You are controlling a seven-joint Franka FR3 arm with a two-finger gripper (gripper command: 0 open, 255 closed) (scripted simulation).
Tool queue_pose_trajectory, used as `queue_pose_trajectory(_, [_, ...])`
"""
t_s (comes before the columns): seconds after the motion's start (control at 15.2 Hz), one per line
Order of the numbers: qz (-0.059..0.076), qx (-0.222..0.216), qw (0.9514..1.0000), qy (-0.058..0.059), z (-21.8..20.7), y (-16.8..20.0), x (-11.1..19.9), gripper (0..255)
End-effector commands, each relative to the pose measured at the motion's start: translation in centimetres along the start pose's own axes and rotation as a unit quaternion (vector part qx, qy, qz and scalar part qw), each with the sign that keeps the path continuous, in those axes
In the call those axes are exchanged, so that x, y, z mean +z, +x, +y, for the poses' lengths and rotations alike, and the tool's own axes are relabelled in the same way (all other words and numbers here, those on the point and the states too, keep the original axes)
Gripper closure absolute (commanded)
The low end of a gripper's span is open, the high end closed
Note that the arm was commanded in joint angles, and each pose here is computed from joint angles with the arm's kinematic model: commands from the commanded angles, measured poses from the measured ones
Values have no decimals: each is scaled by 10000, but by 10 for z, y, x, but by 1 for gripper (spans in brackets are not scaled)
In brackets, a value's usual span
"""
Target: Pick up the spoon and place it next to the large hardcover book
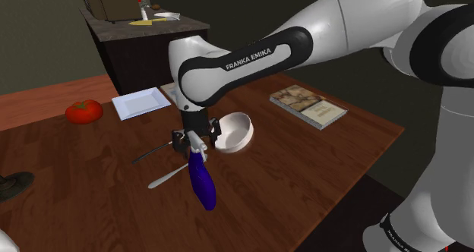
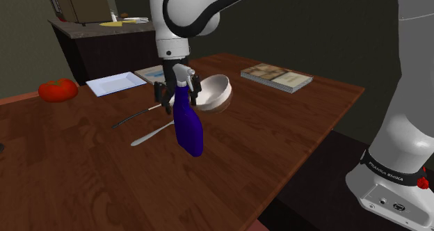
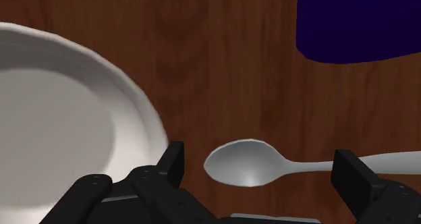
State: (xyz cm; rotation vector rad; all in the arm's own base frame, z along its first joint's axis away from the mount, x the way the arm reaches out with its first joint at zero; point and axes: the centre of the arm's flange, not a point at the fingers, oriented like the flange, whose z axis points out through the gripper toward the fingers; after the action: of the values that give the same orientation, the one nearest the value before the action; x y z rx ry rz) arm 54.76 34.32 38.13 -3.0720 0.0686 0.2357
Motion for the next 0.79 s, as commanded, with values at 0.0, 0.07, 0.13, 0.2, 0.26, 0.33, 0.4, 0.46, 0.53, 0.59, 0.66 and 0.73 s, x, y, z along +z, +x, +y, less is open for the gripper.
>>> queue_pose_trajectory(0.0, [-6, 48, 9999, -93, 2, 9, 14, 0])
queue_pose_trajectory(0.07, [-6, 48, 9999, -93, 2, 9, 19, 0])
queue_pose_trajectory(0.13, [-6, 48, 9999, -93, 2, 9, 24, 0])
queue_pose_trajectory(0.2, [-6, 48, 9999, -93, 2, 9, 29, 0])
queue_pose_trajectory(0.26, [-6, 48, 9999, -93, 3, 9, 35, 0])
queue_pose_trajectory(0.33, [-6, 48, 9999, -93, 3, 9, 40, 0])
queue_pose_trajectory(0.4, [-6, 48, 9999, -93, 3, 9, 48, 0])
queue_pose_trajectory(0.46, [-6, 48, 9999, -93, 3, 9, 48, 0])
queue_pose_trajectory(0.53, [-6, 48, 9999, -93, 3, 9, 48, 0])
queue_pose_trajectory(0.59, [-6, 48, 9999, -93, 3, 9, 48, 0])
queue_pose_trajectory(0.66, [-6, 48, 9999, -93, 3, 9, 48, 0])
queue_pose_trajectory(0.73, [-6, 48, 9999, -93, 3, 9, 48, 0])
